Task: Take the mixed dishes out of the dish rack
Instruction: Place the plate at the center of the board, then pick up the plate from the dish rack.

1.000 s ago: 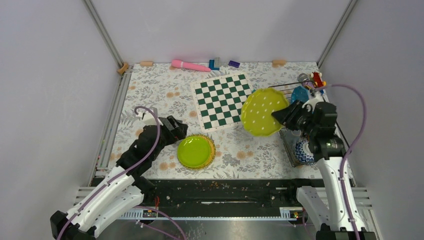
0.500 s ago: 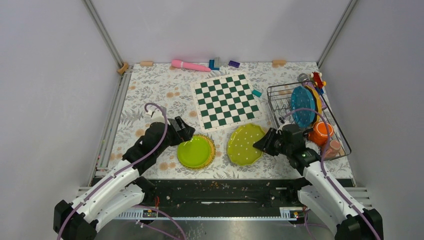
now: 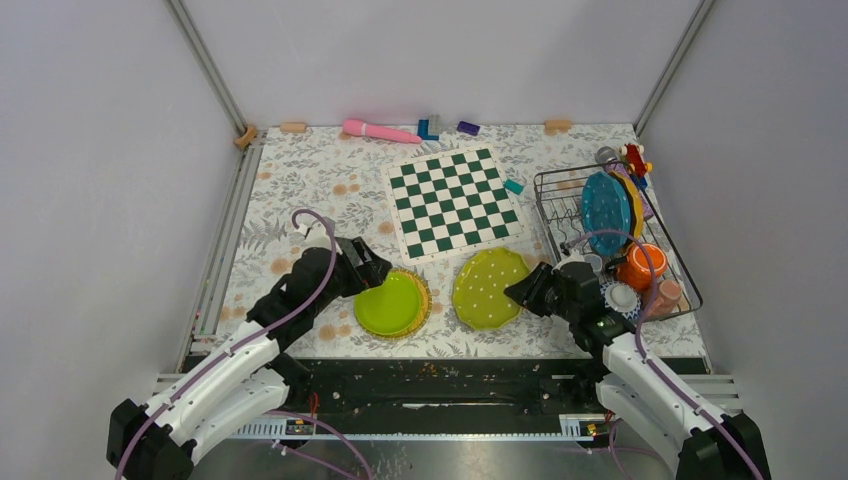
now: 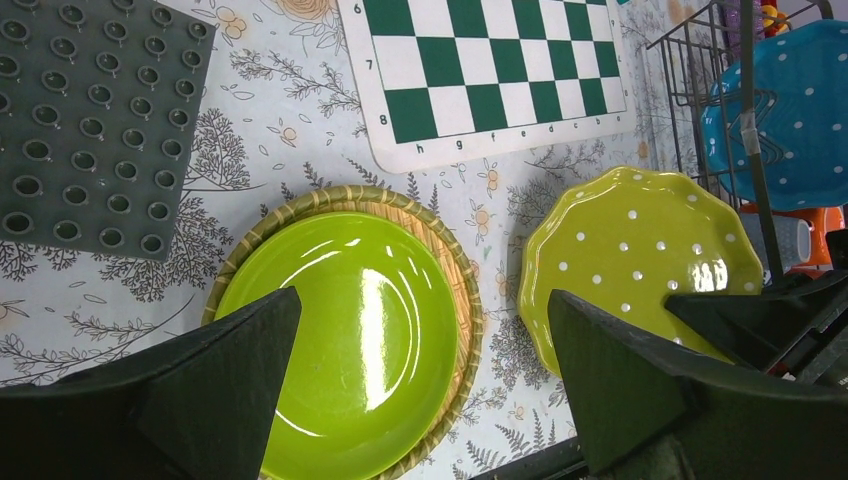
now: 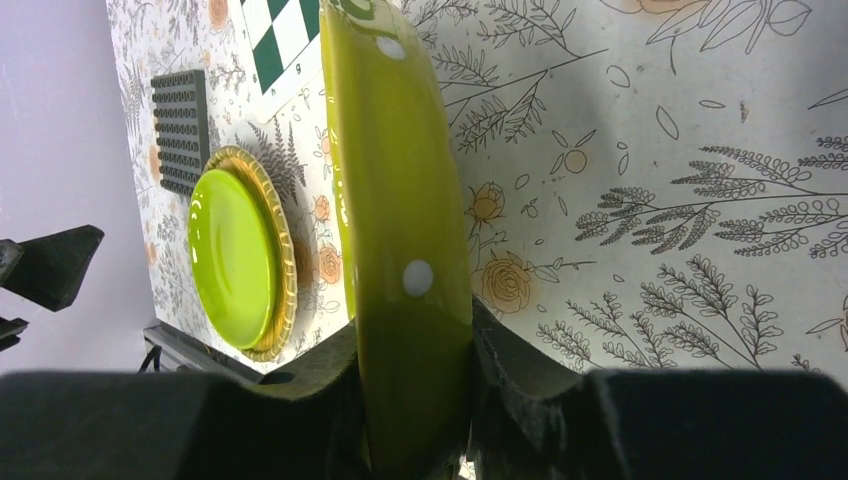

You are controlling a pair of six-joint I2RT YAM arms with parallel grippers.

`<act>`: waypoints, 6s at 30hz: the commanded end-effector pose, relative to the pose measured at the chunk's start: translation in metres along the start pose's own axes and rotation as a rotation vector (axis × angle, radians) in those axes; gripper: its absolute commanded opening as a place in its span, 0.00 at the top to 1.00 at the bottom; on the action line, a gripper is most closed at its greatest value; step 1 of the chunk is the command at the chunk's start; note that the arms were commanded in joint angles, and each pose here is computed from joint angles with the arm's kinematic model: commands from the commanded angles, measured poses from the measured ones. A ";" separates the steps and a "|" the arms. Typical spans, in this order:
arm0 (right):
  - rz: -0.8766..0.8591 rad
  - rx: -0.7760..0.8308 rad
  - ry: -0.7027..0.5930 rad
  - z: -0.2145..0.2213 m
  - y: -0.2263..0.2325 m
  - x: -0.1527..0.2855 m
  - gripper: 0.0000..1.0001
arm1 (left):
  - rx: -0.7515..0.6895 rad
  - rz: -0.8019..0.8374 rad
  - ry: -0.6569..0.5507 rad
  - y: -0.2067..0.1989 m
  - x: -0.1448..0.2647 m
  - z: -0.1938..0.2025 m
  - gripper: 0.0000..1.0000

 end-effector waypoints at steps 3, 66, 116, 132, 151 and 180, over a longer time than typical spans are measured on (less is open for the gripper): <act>-0.120 0.006 -0.104 -0.018 0.026 -0.003 0.62 | 0.017 0.036 -0.020 -0.004 0.000 -0.002 0.01; 0.032 0.168 -0.121 0.000 0.023 0.013 0.04 | 0.017 -0.045 -0.050 0.014 0.004 0.002 0.01; 0.980 0.825 -0.016 -0.272 0.020 0.038 0.01 | -0.017 -0.230 -0.097 0.036 -0.002 -0.003 0.01; 1.045 0.758 0.026 -0.276 -0.007 0.023 0.00 | -0.019 -0.236 -0.099 0.037 -0.002 -0.003 0.01; 1.014 0.713 0.110 -0.272 -0.028 -0.001 0.08 | -0.022 -0.229 -0.098 0.036 -0.001 -0.004 0.01; 1.008 0.724 0.140 -0.280 -0.019 0.006 0.80 | -0.021 -0.225 -0.091 0.035 -0.002 -0.003 0.01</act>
Point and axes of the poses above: each gripper's point midway between its finger pads, its own x axis back along the fingers, its own y axis along the line the jaws close on, z = x × y, the point moved 6 cm from there along x, back along the fingers, and after that the axes turned 3 degrees about -x, right-handed, at the moved point
